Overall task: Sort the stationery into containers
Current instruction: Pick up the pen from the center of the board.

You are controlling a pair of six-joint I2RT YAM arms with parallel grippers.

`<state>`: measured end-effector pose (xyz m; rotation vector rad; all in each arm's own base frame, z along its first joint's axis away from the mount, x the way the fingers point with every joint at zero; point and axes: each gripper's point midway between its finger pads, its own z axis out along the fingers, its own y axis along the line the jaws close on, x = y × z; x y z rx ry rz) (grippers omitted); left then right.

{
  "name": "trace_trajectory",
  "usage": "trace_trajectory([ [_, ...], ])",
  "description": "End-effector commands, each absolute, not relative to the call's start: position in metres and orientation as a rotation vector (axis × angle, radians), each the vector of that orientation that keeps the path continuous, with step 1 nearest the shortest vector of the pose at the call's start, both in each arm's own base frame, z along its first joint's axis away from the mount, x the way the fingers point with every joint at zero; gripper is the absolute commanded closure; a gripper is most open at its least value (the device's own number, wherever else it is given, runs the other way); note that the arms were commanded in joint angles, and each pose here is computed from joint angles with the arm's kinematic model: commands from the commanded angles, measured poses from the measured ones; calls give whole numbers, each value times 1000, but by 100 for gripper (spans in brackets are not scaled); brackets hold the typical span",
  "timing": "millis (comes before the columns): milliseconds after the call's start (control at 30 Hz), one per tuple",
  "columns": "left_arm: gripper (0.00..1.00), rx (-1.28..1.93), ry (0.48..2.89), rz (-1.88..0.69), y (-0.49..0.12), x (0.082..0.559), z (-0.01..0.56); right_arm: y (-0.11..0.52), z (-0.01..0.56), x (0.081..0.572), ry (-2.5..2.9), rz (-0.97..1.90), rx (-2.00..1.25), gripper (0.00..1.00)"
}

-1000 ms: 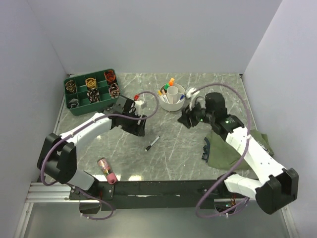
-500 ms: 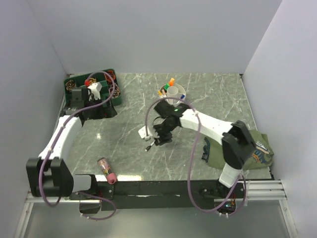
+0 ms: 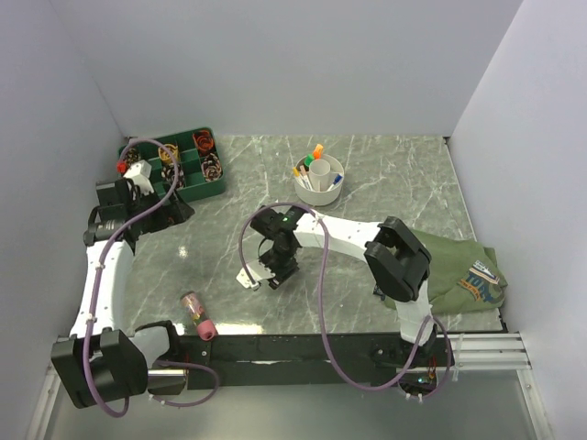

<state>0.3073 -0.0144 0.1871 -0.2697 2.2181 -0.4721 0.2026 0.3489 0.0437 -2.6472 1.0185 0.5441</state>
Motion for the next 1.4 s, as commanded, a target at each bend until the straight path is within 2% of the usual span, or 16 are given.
trace_trajectory([
  [0,1,-292,2178,-545,-19,307,199,361,51,214,1000,517,-2615,50],
  [267,1,-322,2199,-576,-18,312,189,372,37,221,1034,522,-2594,52],
  [533,1,-365,2203,-596,-14,318,184,359,16,223,1035,470,-2625,64],
  [733,1,-378,2205,-624,-15,322,181,346,9,222,1110,457,-2640,86],
  [767,1,-381,2207,-632,-16,323,181,348,18,225,1117,451,-2619,92],
  [833,1,-373,2197,-649,-18,326,187,354,39,228,1146,475,-2560,97],
  [867,2,-373,2199,-654,-18,327,187,368,73,237,1174,474,-2455,100],
  [933,2,-369,2183,-665,-18,332,194,381,116,249,1215,527,-2301,100],
  [1033,2,-317,2131,-777,-31,339,212,398,211,282,1272,581,-1944,100],
  [1100,2,-254,2055,-905,-46,344,232,396,259,293,1370,660,-1685,100],
  [1133,2,-307,2047,-963,-50,344,233,391,287,319,1328,668,-1545,100],
  [1200,2,-310,2037,-1018,-54,348,234,371,307,332,1410,730,-1296,100],
  [1233,2,-307,2047,-1018,-54,350,232,363,351,345,1288,708,-1152,100],
  [1267,2,-312,2068,-1018,-52,354,226,341,334,365,1395,715,-1002,100],
  [1333,2,-280,2088,-992,-49,359,228,317,367,387,1328,661,-781,100],
  [1367,2,-281,2103,-989,-48,364,225,292,354,408,1405,625,-608,100],
])
